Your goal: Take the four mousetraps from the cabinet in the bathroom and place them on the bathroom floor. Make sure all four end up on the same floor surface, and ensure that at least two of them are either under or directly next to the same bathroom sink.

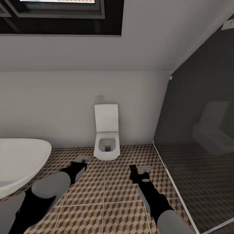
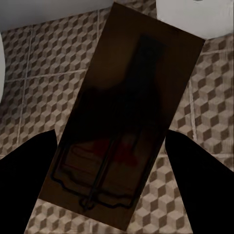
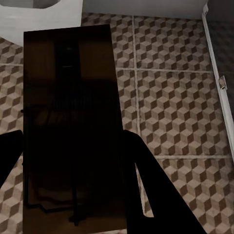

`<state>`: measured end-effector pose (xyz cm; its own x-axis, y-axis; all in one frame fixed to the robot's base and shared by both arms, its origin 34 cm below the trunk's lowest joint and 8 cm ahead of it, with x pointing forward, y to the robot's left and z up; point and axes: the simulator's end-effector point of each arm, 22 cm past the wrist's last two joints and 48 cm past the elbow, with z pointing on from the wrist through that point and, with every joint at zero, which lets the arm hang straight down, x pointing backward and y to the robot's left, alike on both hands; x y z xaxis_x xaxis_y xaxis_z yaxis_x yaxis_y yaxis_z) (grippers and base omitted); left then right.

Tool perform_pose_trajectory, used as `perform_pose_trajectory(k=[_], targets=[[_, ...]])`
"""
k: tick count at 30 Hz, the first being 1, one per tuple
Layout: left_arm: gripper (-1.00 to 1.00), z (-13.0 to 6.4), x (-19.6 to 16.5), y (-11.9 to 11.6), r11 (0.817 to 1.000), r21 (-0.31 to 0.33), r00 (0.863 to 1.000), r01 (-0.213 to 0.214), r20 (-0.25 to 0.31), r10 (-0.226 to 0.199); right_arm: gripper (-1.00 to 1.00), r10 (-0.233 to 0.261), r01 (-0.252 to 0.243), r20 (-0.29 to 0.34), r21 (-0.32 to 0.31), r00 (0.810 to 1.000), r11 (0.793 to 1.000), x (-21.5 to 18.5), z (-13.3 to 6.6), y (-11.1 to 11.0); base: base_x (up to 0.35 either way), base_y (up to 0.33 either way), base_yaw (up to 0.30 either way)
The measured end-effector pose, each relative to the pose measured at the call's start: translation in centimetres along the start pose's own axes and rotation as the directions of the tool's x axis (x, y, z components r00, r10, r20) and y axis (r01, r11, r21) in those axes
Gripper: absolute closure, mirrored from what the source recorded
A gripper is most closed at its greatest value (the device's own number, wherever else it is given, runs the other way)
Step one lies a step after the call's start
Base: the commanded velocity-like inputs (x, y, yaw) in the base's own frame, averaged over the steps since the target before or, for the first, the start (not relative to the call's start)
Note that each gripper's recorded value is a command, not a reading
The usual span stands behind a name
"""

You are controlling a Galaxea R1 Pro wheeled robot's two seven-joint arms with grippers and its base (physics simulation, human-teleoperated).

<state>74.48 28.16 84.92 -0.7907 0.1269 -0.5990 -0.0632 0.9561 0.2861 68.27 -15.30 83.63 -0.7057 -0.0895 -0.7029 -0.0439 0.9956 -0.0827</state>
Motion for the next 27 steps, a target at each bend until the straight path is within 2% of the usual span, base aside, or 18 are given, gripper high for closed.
perform_pose_trajectory(k=[8,13,27], targets=[[1.00,-0.6,0.7,-3.7,0.997,0.076,1.000,-0.014,0.003,0.013,1.00,0.000,0.000,0.011,0.000,1.000,1.000,-0.5,-0.1,0.0,0.000,0.000,0.000],[1.00,-0.7,0.5,-4.3,0.996,0.087,1.000,-0.010,0.023,0.009,1.00,0.002,-0.002,0.019,0.000,1.000,1.000,-0.9,-0.2,-0.1,0.000,0.000,0.000],[1.00,-0.4,0.5,-5.1,0.995,0.097,1.000,-0.012,0.025,0.009,1.00,0.003,-0.003,0.022,0.000,1.000,1.000,-1.0,0.3,-0.1,0.000,0.000,0.000]])
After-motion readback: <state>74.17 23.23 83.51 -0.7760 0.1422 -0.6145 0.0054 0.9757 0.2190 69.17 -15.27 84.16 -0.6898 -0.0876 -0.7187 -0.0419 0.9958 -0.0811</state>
